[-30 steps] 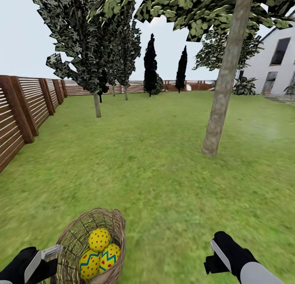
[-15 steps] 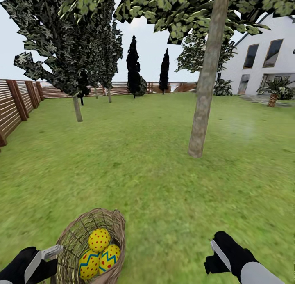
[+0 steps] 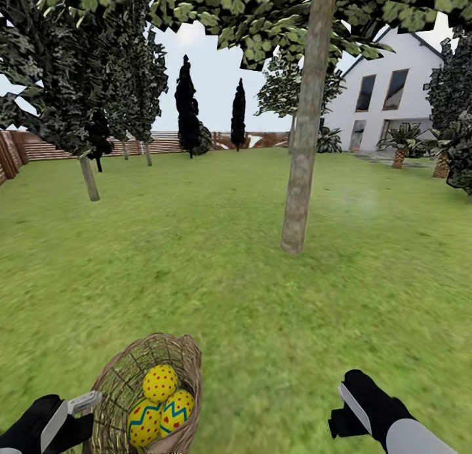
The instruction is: Take the three Easter eggs out of the wicker basket on the lawn in the garden, then place them on the lawn next to a single tree (choose any tree) so that all three eggs are next to the same tree and none are left in the basket.
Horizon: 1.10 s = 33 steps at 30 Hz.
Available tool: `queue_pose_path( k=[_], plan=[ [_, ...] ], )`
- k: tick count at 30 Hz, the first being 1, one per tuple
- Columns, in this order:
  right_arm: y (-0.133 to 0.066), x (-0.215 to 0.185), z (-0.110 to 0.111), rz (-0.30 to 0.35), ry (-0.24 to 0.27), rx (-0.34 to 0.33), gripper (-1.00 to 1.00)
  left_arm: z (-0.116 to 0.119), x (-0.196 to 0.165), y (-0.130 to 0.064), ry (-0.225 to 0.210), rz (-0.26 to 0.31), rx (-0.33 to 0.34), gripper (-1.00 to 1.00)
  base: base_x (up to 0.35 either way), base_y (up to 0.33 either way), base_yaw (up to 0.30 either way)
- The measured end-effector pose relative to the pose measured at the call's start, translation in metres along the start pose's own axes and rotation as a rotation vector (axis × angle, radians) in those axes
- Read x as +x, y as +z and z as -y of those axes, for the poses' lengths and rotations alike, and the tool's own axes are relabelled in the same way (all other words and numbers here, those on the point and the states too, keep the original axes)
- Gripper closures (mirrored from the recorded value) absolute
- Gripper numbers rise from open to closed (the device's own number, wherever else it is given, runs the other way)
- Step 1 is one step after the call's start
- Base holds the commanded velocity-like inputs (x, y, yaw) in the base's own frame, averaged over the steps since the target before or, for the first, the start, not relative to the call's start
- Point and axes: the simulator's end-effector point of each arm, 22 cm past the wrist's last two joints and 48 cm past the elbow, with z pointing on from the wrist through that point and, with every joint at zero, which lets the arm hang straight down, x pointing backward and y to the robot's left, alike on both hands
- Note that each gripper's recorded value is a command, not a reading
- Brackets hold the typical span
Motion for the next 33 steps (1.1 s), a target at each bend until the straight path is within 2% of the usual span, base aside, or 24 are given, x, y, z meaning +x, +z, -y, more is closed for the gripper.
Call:
queue_pose_path(
  k=[11, 24, 27, 29, 33],
  plan=[
    [0.0000, -0.0001, -0.0011, 0.000, -0.002, -0.001, -1.00, -0.0022, -0.0006, -0.0003, 0.002, 0.001, -0.004, 1.00, 0.336, 0.000, -0.289],
    [0.0000, -0.0001, -0.0002, 0.000, 0.000, 0.000, -1.00, 0.0001, 0.0002, 0.0000, 0.001, -0.001, 0.000, 1.00, 0.336, 0.000, -0.010],
    [0.0002, 0.0001, 0.0041, 0.001, 0.007, 0.002, -1.00, -0.0016, 0.0005, 0.0002, 0.011, -0.002, -0.009, 1.00, 0.336, 0.000, -0.256],
    [0.0002, 0.0003, 0.0055, 0.000, 0.008, 0.002, -1.00, 0.0009, -0.0002, -0.0001, -0.002, 0.000, 0.002, 1.00, 0.336, 0.000, -0.297],
    [0.0002, 0.0003, 0.0057, 0.000, 0.009, 0.003, -1.00, 0.0005, 0.0003, 0.0001, 0.000, -0.001, 0.001, 1.00, 0.336, 0.000, -0.199]
  ],
)
